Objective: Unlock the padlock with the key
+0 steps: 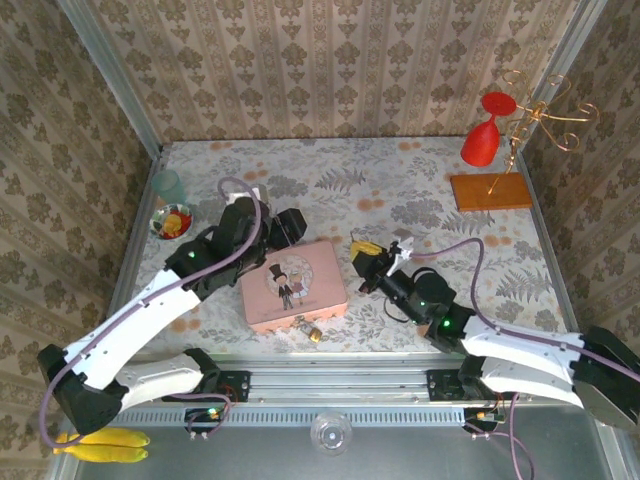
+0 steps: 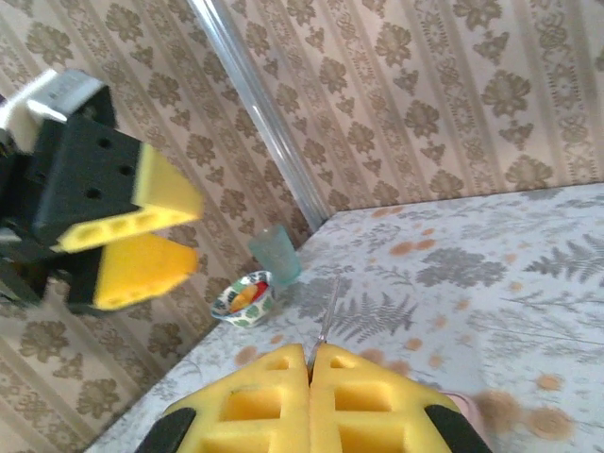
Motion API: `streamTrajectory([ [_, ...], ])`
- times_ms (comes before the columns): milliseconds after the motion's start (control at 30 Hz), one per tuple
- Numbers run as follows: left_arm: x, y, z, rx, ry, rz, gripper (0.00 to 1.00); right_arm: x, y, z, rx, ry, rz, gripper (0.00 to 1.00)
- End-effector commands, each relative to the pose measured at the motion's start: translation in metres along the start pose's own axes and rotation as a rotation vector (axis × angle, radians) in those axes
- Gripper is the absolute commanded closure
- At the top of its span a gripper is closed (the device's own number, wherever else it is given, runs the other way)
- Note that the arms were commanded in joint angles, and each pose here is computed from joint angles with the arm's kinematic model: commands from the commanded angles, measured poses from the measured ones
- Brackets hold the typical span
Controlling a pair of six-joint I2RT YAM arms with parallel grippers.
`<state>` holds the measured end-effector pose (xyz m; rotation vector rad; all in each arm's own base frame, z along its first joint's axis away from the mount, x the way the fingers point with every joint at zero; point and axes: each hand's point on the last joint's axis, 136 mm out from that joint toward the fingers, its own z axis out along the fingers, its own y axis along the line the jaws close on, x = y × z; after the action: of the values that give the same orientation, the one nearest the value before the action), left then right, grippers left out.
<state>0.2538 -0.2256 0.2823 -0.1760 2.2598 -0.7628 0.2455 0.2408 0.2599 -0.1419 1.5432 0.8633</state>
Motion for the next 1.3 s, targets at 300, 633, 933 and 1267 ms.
streamTrajectory([
  [300,0.097,0.05,-0.027,-0.351,0.446,0.293,0.3,0.015,-0.086,-0.059,0.306,0.178,-0.1,1.0],
  [633,0.143,0.048,-0.063,-0.448,0.54,0.314,0.29,0.024,-0.099,-0.07,0.387,0.35,-0.102,1.0],
  [933,0.187,0.048,-0.077,-0.492,0.608,0.308,0.29,0.036,-0.104,-0.07,0.406,0.435,-0.099,1.0],
  [1267,0.211,0.056,-0.065,-0.488,0.644,0.29,0.27,0.047,-0.109,-0.077,0.418,0.427,-0.047,1.0],
])
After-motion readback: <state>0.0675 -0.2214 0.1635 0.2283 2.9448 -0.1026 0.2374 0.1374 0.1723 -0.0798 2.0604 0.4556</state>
